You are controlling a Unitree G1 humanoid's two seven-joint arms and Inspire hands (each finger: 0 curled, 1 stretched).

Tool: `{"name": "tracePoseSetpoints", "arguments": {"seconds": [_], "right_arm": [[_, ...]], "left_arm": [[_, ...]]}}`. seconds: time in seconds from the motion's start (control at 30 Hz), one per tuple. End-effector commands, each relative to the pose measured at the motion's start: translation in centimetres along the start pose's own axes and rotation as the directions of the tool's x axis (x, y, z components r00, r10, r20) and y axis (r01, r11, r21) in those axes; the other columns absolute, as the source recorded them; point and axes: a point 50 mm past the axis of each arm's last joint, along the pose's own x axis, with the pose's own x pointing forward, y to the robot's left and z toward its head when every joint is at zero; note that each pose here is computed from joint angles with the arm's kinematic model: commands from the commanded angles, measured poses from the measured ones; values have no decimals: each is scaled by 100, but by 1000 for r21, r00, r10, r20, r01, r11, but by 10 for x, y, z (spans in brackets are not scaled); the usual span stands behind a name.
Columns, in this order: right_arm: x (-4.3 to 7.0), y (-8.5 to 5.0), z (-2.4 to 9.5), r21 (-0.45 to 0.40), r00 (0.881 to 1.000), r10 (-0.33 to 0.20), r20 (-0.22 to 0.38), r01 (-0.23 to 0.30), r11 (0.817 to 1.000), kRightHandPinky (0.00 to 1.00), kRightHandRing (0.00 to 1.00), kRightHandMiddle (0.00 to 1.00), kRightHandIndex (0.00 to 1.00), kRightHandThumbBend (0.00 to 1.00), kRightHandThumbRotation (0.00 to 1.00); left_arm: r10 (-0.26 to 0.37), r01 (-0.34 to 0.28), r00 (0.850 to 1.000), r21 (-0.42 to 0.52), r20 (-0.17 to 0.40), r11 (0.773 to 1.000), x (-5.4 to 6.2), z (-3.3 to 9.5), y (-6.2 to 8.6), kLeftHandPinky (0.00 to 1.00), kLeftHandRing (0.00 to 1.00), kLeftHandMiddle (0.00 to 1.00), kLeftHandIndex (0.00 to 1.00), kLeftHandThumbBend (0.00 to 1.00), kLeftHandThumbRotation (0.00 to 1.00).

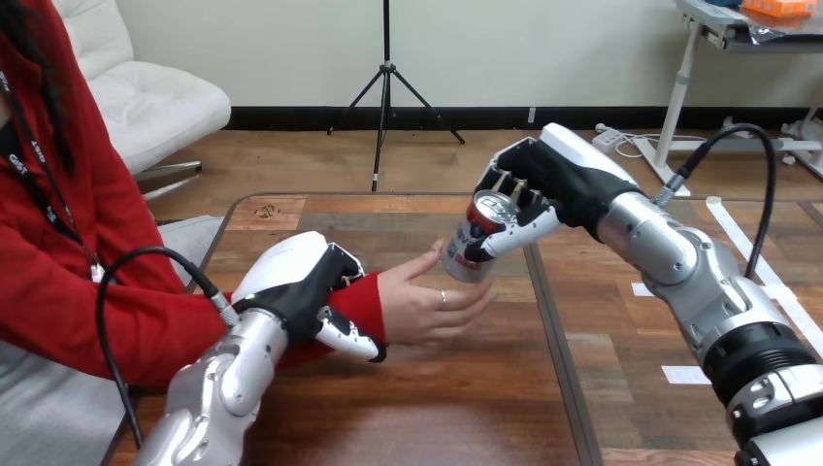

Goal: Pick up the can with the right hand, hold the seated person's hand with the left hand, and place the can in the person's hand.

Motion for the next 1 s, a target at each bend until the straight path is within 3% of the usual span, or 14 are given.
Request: {"name": "tracePoseSetpoints", "arguments": {"seconds": [0.0,0.33,0.57,0.97], "right_arm": [[10,-70,103,-69,916,-171,364,209,975,31,37,44,45,70,0],[10,-66,107,-70,913,-155,378,196,978,30,36,42,45,70,0],[11,-62,109,-60,917,-129,378,163,985,29,35,41,45,71,0],[12,-55,109,-29,921,-87,380,106,994,23,28,34,41,73,0]], "left_arm": [[288,-280,827,-91,482,956,14,144,83,22,28,37,36,65,0],[313,-294,812,-119,492,948,10,146,88,23,29,38,36,64,0],[340,-310,793,-146,505,940,7,148,92,23,28,38,36,66,0],[369,-339,778,-155,508,928,4,149,100,22,28,37,34,64,0]]}}
